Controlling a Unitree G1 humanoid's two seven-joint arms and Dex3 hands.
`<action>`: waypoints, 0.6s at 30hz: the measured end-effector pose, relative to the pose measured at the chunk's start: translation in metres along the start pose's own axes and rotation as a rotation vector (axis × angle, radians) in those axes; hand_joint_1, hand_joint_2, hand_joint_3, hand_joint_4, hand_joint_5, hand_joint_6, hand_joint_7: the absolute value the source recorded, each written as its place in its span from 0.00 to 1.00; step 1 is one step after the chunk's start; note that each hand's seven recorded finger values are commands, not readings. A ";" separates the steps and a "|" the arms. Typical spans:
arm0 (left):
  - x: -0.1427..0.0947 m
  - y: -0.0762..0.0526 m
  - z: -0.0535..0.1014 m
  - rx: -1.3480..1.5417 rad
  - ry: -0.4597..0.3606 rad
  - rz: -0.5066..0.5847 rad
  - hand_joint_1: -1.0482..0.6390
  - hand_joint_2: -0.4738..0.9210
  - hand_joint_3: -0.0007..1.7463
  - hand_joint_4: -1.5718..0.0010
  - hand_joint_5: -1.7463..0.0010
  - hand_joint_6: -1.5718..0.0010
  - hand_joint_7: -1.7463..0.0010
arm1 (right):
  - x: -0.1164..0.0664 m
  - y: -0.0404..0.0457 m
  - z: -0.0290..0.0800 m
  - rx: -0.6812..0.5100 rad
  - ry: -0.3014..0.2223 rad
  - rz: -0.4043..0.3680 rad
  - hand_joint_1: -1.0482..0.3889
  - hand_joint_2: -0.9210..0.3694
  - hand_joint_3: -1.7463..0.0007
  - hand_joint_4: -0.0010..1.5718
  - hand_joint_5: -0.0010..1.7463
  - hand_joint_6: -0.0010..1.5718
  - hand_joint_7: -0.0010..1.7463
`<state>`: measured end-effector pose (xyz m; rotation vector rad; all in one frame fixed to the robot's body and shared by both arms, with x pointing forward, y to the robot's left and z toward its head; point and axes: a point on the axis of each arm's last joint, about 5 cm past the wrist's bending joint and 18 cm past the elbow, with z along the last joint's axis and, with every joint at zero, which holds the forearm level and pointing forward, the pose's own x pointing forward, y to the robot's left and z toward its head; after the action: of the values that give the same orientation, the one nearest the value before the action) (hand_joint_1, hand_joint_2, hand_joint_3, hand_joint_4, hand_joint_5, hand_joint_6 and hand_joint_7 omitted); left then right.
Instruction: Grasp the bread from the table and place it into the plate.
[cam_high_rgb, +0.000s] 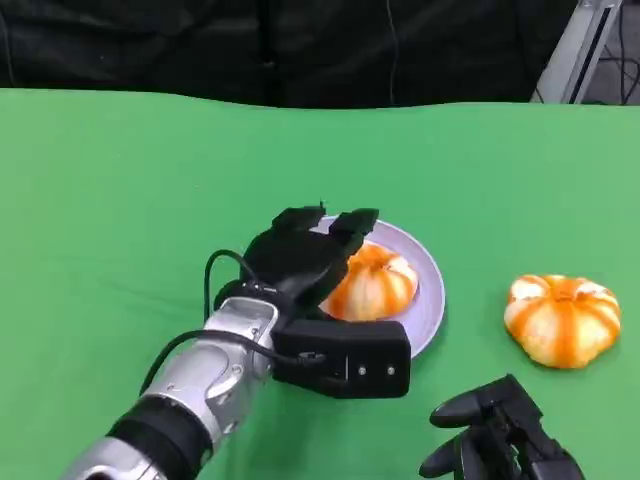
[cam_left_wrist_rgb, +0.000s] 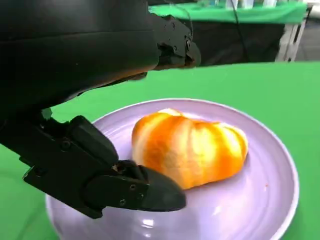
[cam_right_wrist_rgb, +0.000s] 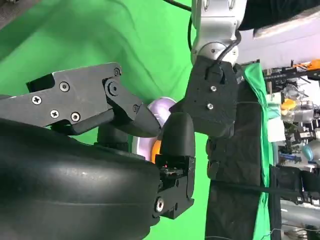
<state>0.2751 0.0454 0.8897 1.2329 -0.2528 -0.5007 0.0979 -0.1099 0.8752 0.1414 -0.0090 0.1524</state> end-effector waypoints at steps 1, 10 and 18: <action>-0.001 0.001 -0.001 0.005 -0.001 -0.011 0.05 1.00 0.32 1.00 1.00 0.99 1.00 | 0.000 -0.0001 0.000 -0.001 0.000 0.000 0.55 0.00 0.42 0.14 1.00 0.06 1.00; -0.024 0.014 -0.021 -0.085 -0.014 -0.021 0.08 1.00 0.35 0.97 0.98 0.96 0.98 | 0.001 -0.0006 0.000 0.002 -0.003 0.004 0.54 0.00 0.43 0.13 1.00 0.06 1.00; -0.070 0.014 -0.050 -0.406 -0.090 0.196 0.29 1.00 0.20 0.79 0.69 0.76 0.92 | 0.000 -0.0007 0.000 -0.001 -0.001 0.006 0.55 0.00 0.43 0.12 1.00 0.06 1.00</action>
<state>0.2401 0.1255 0.8926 0.7828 -0.3270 -0.4123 0.0983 -0.1106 0.8749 0.1407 -0.0106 0.1586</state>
